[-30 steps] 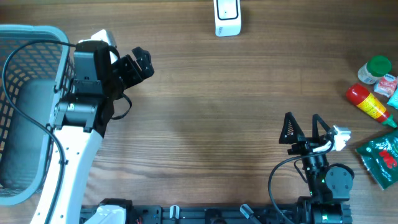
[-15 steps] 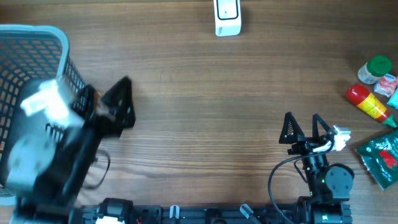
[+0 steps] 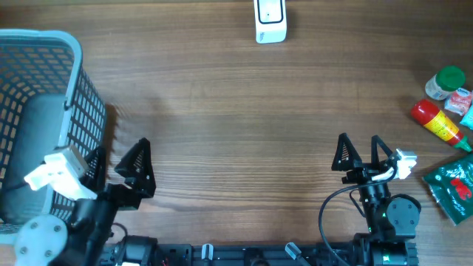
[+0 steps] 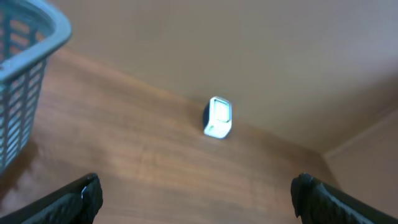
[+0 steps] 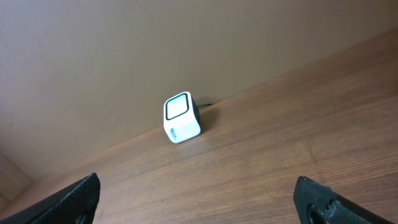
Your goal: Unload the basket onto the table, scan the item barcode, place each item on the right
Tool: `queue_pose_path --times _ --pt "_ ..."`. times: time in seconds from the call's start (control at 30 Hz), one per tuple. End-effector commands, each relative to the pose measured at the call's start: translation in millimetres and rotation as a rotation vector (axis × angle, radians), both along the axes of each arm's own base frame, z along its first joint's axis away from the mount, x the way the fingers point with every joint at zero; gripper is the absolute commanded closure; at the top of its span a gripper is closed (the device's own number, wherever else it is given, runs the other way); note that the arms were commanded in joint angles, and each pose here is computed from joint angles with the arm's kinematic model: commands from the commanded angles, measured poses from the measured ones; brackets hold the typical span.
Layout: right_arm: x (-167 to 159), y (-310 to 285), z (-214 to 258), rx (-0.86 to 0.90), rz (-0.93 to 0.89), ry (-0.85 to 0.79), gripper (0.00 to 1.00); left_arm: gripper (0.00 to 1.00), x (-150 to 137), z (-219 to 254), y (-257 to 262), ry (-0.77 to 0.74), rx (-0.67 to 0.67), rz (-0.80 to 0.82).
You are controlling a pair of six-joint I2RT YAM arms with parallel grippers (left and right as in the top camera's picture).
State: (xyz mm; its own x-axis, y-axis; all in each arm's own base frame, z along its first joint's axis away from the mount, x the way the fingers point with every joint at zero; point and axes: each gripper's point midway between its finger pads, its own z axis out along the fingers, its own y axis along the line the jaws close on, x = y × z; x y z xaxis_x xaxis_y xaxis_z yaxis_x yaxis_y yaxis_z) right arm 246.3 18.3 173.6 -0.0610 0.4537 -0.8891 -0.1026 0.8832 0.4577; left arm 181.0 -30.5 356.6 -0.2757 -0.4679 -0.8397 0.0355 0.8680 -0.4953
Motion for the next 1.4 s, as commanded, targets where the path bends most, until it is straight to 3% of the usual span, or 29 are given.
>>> queue_pose_path --times 0.0,0.13,0.27,0.7,0.83,1.37 --pt "0 -2 4 0.006 -0.013 -0.016 0.00 0.00 10 -25 -8 -0.149 0.027 -0.051" --pt "0 -2 4 0.006 -0.013 -0.016 0.00 0.00 23 -48 -29 -0.397 0.146 -0.181" --pt "0 -2 4 0.006 -0.013 -0.016 0.00 0.00 38 -83 -30 -0.480 0.171 -0.177" --pt "0 -2 4 0.006 -0.013 -0.016 0.00 0.00 64 -199 8 -0.192 0.279 0.027" --pt "0 -2 4 0.006 -0.013 -0.016 0.00 0.00 64 -200 10 -0.196 0.354 0.019" --pt "-1 -2 4 0.006 -0.012 -0.016 0.00 0.00 64 -200 11 -0.195 0.354 0.024"
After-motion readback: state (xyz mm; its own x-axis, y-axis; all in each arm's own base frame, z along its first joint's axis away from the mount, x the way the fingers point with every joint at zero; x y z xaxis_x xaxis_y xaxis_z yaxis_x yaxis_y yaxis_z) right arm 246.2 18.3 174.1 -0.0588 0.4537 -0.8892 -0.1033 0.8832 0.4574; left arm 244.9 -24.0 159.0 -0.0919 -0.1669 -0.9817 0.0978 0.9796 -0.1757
